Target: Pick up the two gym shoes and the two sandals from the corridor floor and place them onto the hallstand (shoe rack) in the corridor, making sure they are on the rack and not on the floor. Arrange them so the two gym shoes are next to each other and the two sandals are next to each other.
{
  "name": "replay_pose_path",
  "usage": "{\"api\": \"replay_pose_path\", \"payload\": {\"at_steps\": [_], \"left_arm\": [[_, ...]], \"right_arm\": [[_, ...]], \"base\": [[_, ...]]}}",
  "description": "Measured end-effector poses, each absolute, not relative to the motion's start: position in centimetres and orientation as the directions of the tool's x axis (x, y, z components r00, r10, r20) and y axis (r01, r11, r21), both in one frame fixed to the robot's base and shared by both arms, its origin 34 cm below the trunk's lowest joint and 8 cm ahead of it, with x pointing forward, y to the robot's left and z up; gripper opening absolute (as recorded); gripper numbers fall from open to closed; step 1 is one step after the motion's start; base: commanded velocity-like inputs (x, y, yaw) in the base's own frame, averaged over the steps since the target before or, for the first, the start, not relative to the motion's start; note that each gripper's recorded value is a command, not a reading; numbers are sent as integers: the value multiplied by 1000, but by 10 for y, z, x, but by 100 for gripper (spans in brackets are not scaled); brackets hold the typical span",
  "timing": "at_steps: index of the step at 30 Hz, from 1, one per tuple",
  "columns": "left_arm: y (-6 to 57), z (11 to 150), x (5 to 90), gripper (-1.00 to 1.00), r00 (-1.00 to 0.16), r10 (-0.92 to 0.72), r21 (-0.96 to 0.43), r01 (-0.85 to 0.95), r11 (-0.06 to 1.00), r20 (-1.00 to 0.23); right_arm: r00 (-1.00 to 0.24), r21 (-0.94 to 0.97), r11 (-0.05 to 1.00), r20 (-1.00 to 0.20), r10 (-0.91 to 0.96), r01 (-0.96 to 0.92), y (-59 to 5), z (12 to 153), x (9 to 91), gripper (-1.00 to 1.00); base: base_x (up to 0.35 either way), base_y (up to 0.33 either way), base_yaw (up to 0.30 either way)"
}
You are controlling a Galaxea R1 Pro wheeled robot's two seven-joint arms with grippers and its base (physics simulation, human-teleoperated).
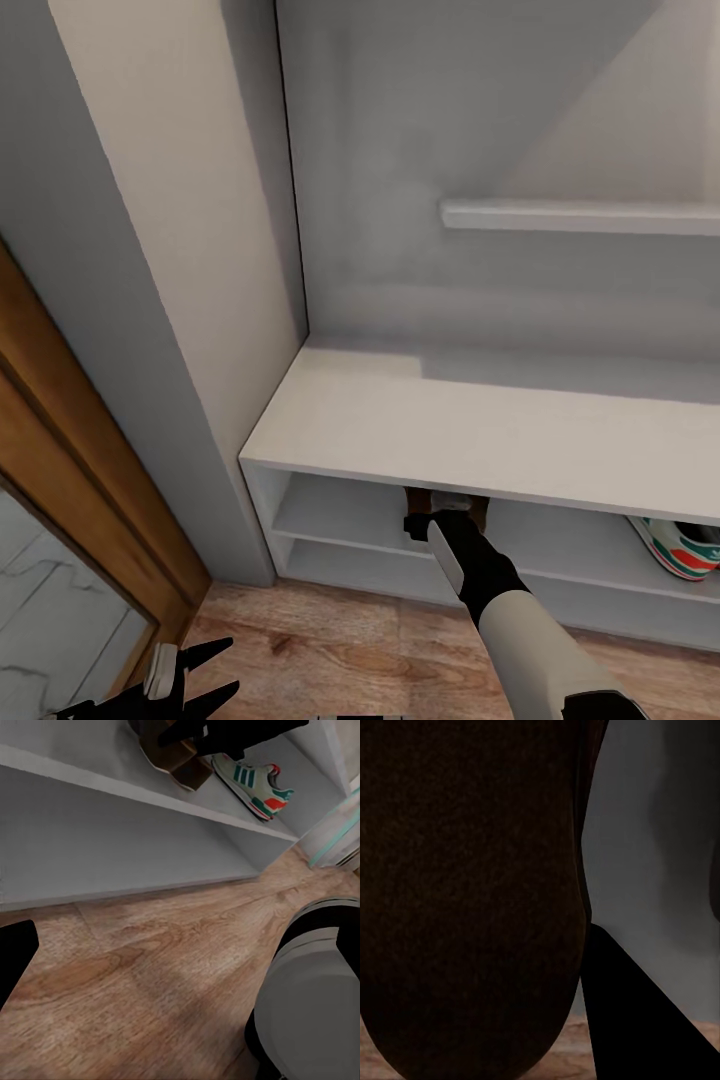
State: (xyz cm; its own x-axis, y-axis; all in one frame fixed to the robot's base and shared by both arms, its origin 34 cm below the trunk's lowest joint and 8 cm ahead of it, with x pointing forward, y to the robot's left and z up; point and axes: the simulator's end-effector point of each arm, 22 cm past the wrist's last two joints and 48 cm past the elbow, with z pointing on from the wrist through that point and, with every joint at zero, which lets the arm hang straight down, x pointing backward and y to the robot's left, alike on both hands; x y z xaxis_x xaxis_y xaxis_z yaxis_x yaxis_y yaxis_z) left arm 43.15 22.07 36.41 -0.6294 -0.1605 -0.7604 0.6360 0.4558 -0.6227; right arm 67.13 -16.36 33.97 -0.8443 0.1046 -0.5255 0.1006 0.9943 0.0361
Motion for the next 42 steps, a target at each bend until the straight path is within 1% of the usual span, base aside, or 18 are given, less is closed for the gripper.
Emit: {"api": "replay_pose_path", "payload": {"at_steps": [11,12,31,42], "left_arm": [[221,364,431,100,-629,-160,-623,637,455,-760],[221,364,431,100,-629,-161,-623,636,455,-760],[221,364,431,100,-629,-161,-623,636,455,-761],[221,364,431,100,-629,-161,-623,637,454,-760]], "right_arm": [[-845,36,994,-525,105,101,-164,339,671,-100],[-845,36,994,-525,105,101,-164,339,671,100],[-845,37,994,-524,107,103,-164,339,671,100],[-846,37,994,-522,107,102,-164,338,670,100]], "base": [[63,0,0],[15,0,0],[-7,0,0],[-267,0,0]]}}
